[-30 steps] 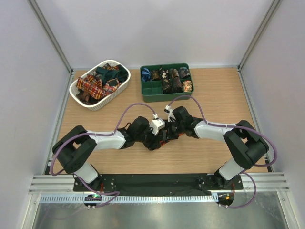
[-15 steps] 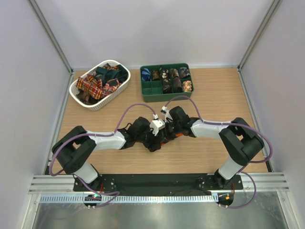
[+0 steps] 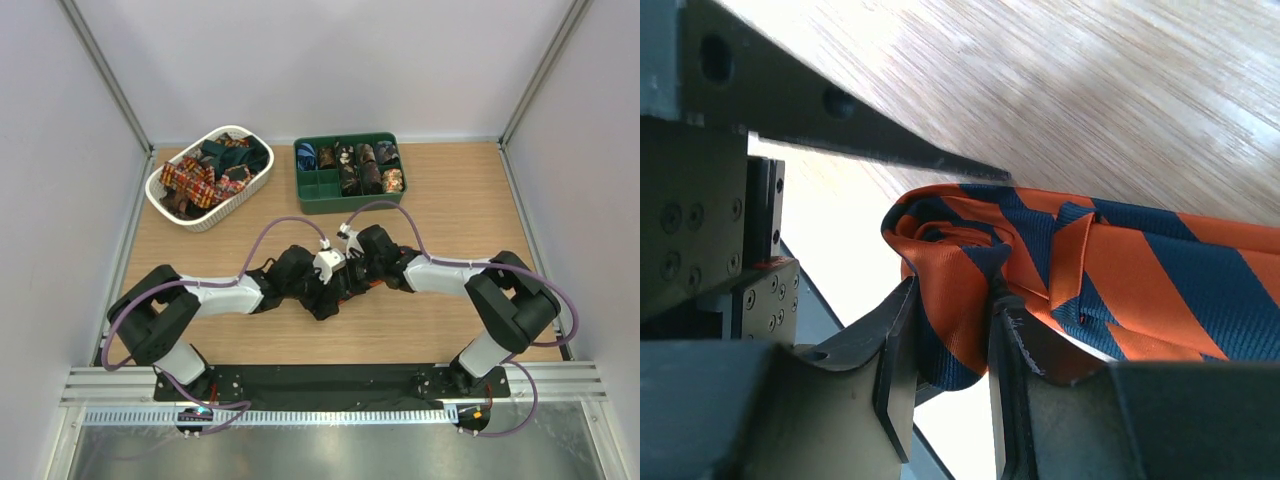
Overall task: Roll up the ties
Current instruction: Roll the tie
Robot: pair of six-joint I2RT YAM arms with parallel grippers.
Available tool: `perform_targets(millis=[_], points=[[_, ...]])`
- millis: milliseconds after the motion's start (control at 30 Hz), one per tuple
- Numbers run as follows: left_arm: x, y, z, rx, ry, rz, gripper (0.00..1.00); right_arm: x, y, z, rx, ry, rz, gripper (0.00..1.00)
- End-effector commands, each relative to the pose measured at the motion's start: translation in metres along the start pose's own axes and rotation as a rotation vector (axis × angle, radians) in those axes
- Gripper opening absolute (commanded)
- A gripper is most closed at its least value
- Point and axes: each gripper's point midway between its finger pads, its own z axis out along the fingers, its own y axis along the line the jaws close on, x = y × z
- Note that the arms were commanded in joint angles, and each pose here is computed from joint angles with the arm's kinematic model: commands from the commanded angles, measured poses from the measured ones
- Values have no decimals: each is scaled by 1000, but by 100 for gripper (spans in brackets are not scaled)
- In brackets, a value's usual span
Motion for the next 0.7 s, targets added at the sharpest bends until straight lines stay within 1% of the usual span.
perform_targets(millis=[0, 33, 100, 167, 233, 433, 533, 667], points=[[-3, 23, -7, -110, -31, -48, 83, 3, 22, -6, -84, -1, -114, 19], [-8, 25, -10, -118, -54, -53, 85, 3, 21, -6, -80, 0, -113, 19], [-13, 25, -14, -121, -71, -45, 96, 4, 21, -5, -86, 2, -119, 19], [-18, 23, -18, -115, -80, -25, 100, 5, 19, -4, -85, 2, -118, 19], [-21, 21, -19, -104, -97, -10, 100, 5, 20, -4, -89, 5, -120, 19], [-16, 12, -14, -37, -76, 58, 100, -1, 27, -5, -116, -20, -130, 18], [-8, 9, -10, -15, -54, 50, 99, -4, 32, -5, -148, -50, -145, 19], [6, 7, -6, -13, -26, 2, 94, -10, 38, -5, -182, -84, -158, 18]])
